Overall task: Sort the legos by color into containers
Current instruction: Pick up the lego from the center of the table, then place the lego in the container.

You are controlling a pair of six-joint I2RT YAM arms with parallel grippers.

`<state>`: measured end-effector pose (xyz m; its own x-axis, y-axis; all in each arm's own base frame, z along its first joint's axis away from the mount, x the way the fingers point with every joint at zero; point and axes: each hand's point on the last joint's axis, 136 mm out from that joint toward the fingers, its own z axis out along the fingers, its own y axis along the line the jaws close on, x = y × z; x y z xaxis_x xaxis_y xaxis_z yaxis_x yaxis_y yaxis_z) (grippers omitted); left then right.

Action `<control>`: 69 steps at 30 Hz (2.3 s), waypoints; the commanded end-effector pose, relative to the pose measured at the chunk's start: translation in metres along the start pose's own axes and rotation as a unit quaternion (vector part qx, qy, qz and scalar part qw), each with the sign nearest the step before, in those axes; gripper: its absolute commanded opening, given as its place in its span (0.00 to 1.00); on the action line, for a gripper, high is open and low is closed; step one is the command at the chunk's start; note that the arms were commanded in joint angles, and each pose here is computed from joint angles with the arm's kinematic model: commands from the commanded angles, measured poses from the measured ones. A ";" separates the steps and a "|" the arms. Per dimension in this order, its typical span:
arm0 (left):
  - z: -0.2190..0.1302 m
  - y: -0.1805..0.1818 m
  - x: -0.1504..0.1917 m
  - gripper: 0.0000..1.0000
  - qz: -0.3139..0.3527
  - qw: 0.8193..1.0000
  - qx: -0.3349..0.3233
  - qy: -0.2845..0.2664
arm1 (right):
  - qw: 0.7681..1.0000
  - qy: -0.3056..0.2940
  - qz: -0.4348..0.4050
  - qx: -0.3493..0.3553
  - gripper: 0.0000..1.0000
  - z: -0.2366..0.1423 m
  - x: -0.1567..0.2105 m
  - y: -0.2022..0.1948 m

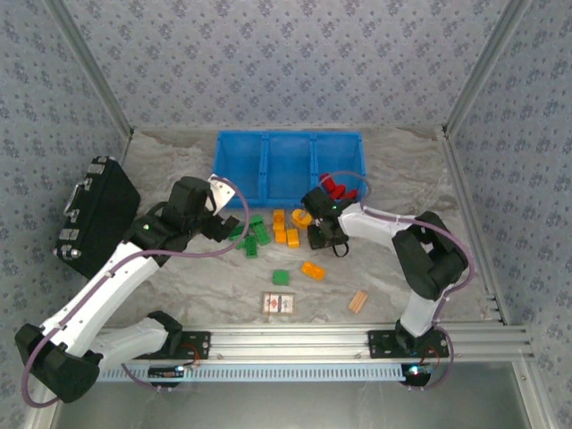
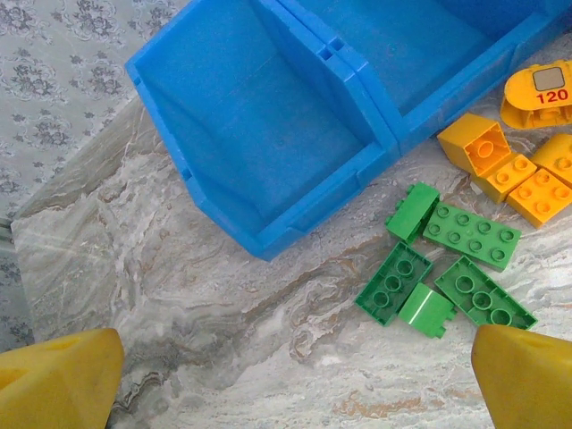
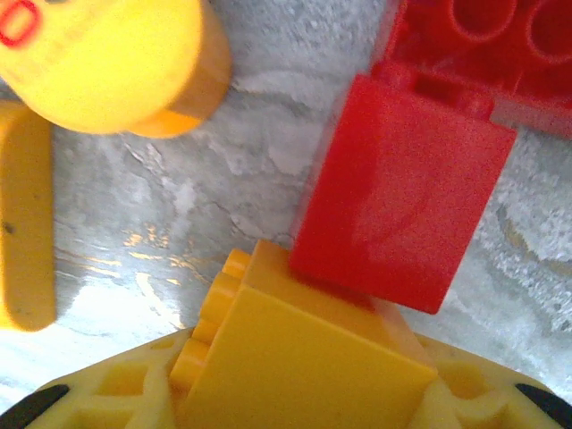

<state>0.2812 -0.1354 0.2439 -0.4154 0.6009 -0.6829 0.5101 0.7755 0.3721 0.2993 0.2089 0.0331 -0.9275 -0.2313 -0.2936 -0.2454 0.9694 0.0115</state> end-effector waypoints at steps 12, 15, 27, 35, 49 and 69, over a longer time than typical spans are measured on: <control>-0.003 0.012 -0.005 1.00 -0.009 1.000 -0.024 -0.015 | 0.992 -0.089 -0.072 -0.046 0.36 -0.073 -0.088 0.040; -0.003 0.017 -0.001 1.00 -0.013 0.999 -0.034 -0.011 | 0.989 -0.113 -0.080 -0.051 0.36 -0.076 -0.117 0.048; -0.008 0.021 0.003 1.00 -0.021 0.999 -0.043 -0.017 | 0.985 -0.144 -0.068 -0.071 0.35 -0.045 -0.198 0.052; 0.000 0.018 0.004 1.00 -0.020 0.999 -0.035 -0.005 | 0.985 -0.140 -0.067 -0.078 0.43 -0.026 -0.218 0.050; 0.018 -0.006 0.026 1.00 -0.124 0.991 0.015 0.055 | 0.980 -0.150 -0.075 -0.106 0.59 -0.027 -0.225 0.060; 0.063 -0.112 0.088 0.91 -0.258 0.949 0.081 0.163 | 0.951 -0.236 -0.135 -0.146 0.74 -0.106 -0.204 0.058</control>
<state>0.2328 -0.1757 0.1080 -0.8194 0.2744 -0.5033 0.3362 0.9412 -0.0342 0.4505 0.3045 0.1559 -0.6909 -0.3424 -0.6367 -0.5377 0.8321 0.1359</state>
